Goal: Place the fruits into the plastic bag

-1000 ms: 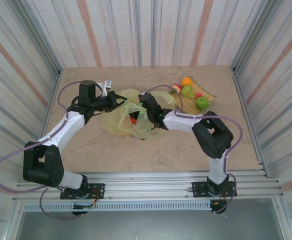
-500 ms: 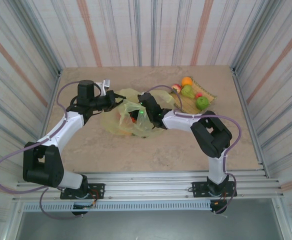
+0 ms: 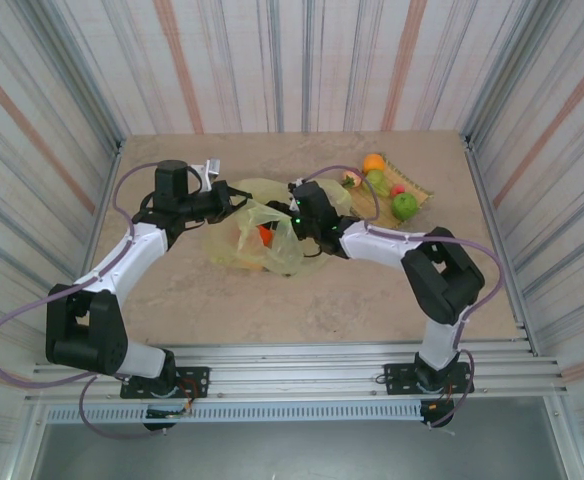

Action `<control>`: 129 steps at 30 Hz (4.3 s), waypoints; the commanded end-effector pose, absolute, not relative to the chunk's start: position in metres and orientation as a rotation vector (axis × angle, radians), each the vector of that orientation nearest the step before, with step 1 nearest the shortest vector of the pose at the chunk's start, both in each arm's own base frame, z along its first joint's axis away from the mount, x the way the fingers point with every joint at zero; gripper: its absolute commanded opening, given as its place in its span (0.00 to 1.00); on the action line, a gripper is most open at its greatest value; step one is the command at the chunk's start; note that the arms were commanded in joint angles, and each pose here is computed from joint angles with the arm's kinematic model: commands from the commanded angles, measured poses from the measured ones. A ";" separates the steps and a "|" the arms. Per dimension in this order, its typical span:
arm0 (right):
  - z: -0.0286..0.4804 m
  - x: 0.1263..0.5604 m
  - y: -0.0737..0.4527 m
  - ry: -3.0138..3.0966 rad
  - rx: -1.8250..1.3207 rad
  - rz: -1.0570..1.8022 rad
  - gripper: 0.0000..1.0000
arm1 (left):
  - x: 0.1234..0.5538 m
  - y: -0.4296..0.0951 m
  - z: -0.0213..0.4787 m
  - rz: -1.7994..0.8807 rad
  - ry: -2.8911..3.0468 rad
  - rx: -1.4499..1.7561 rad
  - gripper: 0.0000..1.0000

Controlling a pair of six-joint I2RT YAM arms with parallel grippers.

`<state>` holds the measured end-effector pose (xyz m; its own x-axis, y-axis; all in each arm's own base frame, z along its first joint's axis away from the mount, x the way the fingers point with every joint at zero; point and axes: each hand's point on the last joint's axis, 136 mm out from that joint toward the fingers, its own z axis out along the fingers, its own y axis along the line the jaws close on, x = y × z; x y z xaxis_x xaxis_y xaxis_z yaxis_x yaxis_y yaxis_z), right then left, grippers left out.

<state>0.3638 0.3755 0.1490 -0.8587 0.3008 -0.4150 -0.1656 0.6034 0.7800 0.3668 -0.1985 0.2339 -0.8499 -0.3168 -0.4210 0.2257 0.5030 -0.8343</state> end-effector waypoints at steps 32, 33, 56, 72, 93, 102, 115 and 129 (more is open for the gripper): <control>0.240 0.383 0.060 2.236 0.038 0.042 0.91 | 0.368 -0.179 0.252 -1.266 2.162 -0.067 0.00; 0.233 0.388 0.049 2.267 0.067 0.007 0.92 | 0.368 -0.179 0.251 -1.268 2.165 -0.067 0.00; 0.100 0.451 0.002 2.657 0.029 -0.380 0.99 | 0.367 -0.178 0.249 -1.277 2.165 -0.087 0.00; 0.060 0.473 -0.005 2.737 -0.052 -0.465 0.97 | 0.367 -0.177 0.249 -1.276 2.167 -0.091 0.00; 0.063 0.476 -0.005 2.746 -0.061 -0.431 0.69 | 0.367 -0.176 0.250 -1.283 2.164 -0.094 0.00; 0.111 0.466 -0.004 2.660 -0.014 -0.388 0.68 | 0.367 -0.176 0.250 -1.287 2.163 -0.096 0.00; 0.256 0.420 0.100 2.286 -0.129 0.220 0.64 | 0.368 -0.179 0.247 -1.318 2.168 -0.106 0.00; 0.249 0.348 0.270 2.109 -0.604 0.652 0.65 | 0.359 -0.193 0.256 -1.278 2.165 -0.012 0.00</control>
